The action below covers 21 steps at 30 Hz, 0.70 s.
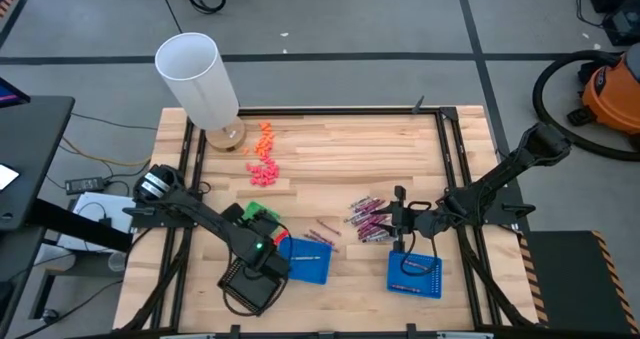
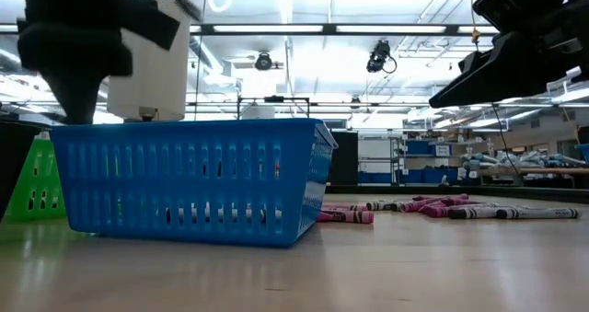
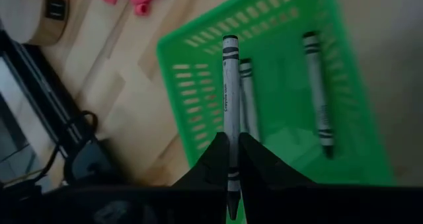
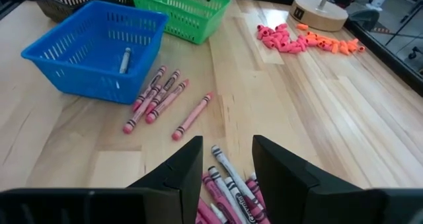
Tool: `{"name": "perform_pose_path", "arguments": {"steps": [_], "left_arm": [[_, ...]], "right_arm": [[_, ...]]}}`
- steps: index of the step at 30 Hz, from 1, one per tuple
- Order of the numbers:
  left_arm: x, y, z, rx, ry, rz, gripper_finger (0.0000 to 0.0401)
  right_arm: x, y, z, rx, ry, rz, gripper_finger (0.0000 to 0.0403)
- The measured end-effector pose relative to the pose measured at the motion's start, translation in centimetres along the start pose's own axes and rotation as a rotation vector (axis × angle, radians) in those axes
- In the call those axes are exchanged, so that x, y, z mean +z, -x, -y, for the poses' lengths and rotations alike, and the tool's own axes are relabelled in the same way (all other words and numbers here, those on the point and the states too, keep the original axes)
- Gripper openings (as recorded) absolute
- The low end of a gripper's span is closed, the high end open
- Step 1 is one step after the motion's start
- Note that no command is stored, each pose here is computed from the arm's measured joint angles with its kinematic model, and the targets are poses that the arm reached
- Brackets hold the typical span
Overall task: Sort crayons
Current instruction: Put the black crayon into the green basket
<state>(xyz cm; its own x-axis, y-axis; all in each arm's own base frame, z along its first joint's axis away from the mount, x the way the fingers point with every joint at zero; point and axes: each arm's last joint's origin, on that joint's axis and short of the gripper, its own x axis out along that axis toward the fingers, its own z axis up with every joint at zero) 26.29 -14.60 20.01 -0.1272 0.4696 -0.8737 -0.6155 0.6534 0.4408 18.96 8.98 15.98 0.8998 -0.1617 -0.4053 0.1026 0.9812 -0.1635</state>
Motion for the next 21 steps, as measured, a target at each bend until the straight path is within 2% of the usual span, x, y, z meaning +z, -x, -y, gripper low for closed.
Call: {"name": "perform_pose_path", "arguments": {"steps": [5,9,17,21], "left_arm": [[-0.5,-0.7,-0.6,-0.017,-0.018,0.010,0.0016],[-0.9,-1.5,-1.1,-0.124,0.000,0.065,0.0016],[-2.4,-4.9,-1.8,-0.326,0.116,0.074,0.0016],[-2.7,-5.6,-1.9,-0.347,0.186,0.065,0.0030]], "right_arm": [[0.0,0.0,0.1,-0.032,0.003,0.006,0.0142],[0.0,0.0,0.1,-0.033,-0.014,0.006,0.0142],[1.1,-0.6,0.4,0.099,-0.042,-0.051,0.0142],[2.6,-1.1,0.9,0.147,-0.053,-0.135,0.0142]]}}
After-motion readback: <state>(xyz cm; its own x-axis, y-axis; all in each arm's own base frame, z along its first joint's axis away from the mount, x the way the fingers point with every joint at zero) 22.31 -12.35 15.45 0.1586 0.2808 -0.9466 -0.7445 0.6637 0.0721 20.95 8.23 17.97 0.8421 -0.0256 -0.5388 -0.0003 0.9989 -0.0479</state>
